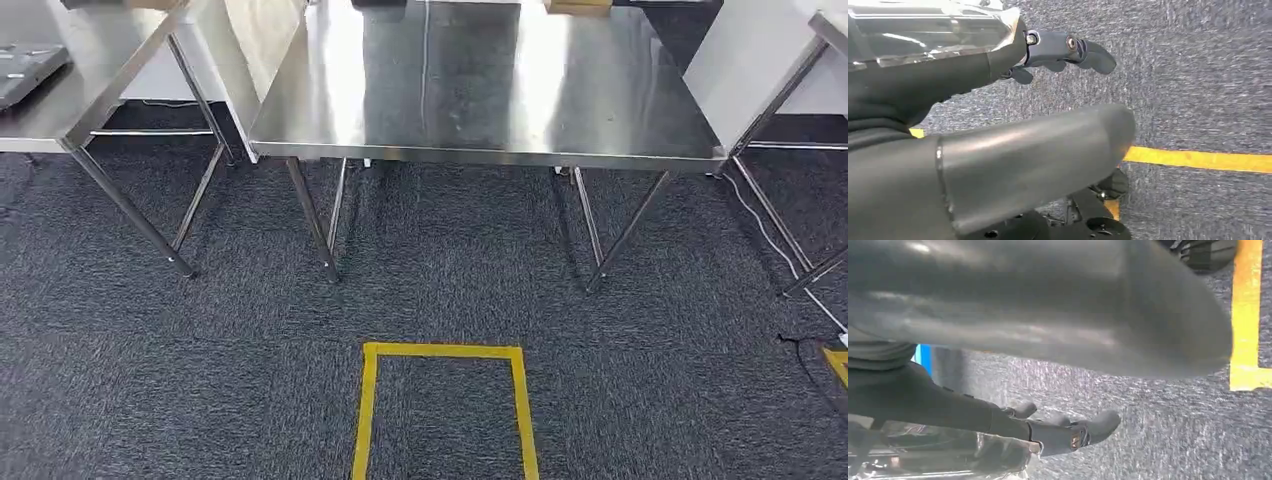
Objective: Take the parts from the cabinet and place them on the table.
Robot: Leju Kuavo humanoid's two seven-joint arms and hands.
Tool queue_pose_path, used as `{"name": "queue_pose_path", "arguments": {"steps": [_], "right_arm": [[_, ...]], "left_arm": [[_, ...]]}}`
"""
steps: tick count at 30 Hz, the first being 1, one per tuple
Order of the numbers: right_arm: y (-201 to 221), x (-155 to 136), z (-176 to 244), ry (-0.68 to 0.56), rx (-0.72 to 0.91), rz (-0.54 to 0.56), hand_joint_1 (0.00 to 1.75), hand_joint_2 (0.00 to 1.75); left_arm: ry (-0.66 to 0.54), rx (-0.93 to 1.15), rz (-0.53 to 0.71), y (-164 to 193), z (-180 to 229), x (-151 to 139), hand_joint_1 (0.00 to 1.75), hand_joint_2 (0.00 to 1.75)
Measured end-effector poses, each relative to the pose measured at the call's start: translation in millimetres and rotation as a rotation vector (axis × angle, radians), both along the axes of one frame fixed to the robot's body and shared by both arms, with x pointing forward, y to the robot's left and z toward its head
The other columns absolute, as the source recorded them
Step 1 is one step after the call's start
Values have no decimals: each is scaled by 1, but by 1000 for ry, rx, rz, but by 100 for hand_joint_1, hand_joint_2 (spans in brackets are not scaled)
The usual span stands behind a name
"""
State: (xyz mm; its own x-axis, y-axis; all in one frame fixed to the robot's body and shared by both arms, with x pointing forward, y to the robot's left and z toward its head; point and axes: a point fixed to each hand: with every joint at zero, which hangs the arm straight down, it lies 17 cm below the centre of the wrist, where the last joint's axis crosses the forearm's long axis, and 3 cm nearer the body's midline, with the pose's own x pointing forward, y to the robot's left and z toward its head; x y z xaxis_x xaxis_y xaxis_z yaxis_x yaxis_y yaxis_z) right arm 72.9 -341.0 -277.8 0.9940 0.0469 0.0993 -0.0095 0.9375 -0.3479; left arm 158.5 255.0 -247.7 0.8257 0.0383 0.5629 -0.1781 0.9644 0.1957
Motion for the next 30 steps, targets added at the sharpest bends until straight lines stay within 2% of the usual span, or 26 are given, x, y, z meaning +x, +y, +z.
{"name": "queue_pose_path", "arguments": {"steps": [15, 30], "right_arm": [[12, 2, 0, -8, 15, 2, 0, 0], [10, 2, 0, -8, 10, 0, 0, 0]], "left_arm": [[-9, 13, 13, 13, 0, -1, 0, 0], [-10, 10, 13, 12, 0, 1, 0, 0]]}}
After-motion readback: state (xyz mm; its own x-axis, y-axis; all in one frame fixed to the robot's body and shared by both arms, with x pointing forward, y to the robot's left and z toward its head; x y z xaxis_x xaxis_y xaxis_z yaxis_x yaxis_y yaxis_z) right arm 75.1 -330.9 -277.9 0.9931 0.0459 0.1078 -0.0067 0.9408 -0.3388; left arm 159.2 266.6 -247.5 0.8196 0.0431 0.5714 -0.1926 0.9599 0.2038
